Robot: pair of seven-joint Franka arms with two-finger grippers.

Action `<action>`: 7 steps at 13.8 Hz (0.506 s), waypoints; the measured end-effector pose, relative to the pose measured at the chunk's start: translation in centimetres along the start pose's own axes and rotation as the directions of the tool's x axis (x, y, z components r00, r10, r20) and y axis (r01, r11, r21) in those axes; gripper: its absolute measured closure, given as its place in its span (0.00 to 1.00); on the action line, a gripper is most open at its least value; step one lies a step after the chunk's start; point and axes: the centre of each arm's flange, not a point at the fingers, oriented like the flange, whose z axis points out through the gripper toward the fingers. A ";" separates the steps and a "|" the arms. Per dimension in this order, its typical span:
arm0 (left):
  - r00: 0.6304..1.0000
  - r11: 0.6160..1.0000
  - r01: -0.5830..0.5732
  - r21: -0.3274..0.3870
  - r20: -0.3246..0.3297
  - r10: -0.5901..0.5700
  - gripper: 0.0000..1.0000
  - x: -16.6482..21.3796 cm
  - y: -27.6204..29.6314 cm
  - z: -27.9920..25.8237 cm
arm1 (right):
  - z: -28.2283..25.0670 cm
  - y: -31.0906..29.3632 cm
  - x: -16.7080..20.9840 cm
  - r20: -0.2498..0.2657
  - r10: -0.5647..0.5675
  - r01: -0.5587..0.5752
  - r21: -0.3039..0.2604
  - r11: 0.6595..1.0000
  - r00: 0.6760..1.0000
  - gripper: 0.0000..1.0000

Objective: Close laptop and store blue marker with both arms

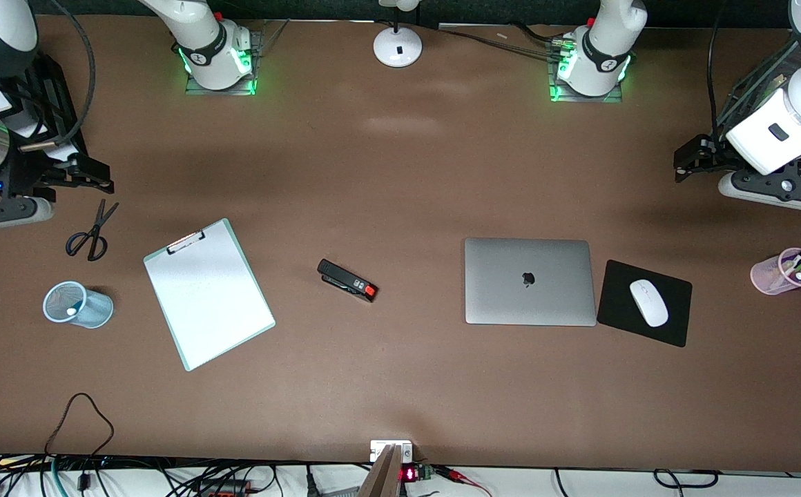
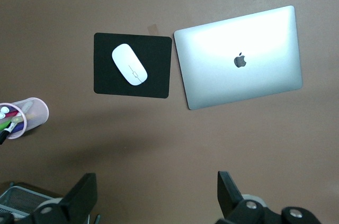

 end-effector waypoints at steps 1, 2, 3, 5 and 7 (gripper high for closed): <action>1.000 1.000 -0.001 0.000 0.000 0.001 0.00 0.0 0.0 0.0 | -0.4 0.0 -0.1 -0.015 0.041 -0.041 0.000 0.999 0.999 0.00; 1.000 1.000 -0.003 0.000 0.000 0.003 0.00 0.0 0.0 0.0 | -0.7 -0.1 -0.2 -0.027 0.066 -0.066 0.001 0.998 0.997 0.00; 1.000 1.000 -0.005 0.000 0.000 0.005 0.00 0.0 0.0 0.0 | -1.0 0.0 -0.3 -0.035 0.080 -0.080 0.002 0.997 0.996 0.00; 1.000 1.000 -0.007 0.000 0.000 0.007 0.00 0.0 0.0 0.0 | -1.2 0.0 -0.3 -0.047 0.090 -0.090 0.003 0.996 0.995 0.00; 1.000 1.000 -0.008 0.000 0.000 0.008 0.00 0.0 0.0 0.0 | -1.1 0.0 -0.3 -0.070 0.093 -0.093 0.004 0.996 0.993 0.00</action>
